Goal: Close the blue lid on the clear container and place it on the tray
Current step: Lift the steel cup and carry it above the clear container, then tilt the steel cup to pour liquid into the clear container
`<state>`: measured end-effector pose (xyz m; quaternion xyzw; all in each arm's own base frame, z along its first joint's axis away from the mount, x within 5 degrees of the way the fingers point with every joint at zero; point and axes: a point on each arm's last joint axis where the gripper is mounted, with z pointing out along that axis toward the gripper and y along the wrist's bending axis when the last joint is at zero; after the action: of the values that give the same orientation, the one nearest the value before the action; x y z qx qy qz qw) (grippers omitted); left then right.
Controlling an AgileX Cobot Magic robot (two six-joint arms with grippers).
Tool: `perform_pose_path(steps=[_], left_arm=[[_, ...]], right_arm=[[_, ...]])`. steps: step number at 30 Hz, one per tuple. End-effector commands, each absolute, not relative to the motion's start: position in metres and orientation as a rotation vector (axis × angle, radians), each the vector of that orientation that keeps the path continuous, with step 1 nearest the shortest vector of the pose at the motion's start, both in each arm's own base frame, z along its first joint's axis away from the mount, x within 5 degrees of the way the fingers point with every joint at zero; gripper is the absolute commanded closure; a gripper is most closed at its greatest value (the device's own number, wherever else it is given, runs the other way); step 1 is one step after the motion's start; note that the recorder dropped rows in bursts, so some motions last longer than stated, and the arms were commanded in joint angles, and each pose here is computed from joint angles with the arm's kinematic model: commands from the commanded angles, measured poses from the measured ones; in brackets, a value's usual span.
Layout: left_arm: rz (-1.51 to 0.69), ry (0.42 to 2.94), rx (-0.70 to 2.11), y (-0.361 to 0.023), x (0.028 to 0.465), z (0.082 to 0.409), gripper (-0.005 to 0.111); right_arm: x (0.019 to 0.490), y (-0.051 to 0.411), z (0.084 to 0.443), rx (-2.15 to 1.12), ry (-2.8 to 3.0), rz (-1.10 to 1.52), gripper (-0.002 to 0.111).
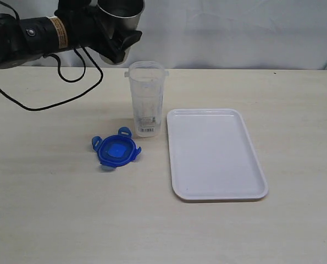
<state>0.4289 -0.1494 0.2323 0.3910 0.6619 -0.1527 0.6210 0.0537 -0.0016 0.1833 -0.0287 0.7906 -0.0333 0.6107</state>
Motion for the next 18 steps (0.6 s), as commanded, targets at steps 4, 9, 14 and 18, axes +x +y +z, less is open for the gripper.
perform_pose_path(steps=[4,9,14,18], left_arm=[[-0.37,1.485,0.922,-0.1549,0.4323,0.2276,0.107],[-0.329,1.437,0.975,-0.1557,0.4318,0.2276,0.107],[-0.256,1.383,1.042,-0.1557,0.4318,0.2276,0.107],[-0.206,1.345,1.087,-0.1557,0.4318,0.2276,0.107]], right_arm=[[0.0535,-0.0022,0.1824,-0.065,1.825,-0.089,0.104],[0.0535,-0.0022,0.1824,-0.065,1.825,-0.089,0.104],[0.0535,-0.0022,0.1824,-0.065,1.825,-0.089,0.104],[0.0535,-0.0022,0.1824,-0.065,1.825,-0.089,0.104]])
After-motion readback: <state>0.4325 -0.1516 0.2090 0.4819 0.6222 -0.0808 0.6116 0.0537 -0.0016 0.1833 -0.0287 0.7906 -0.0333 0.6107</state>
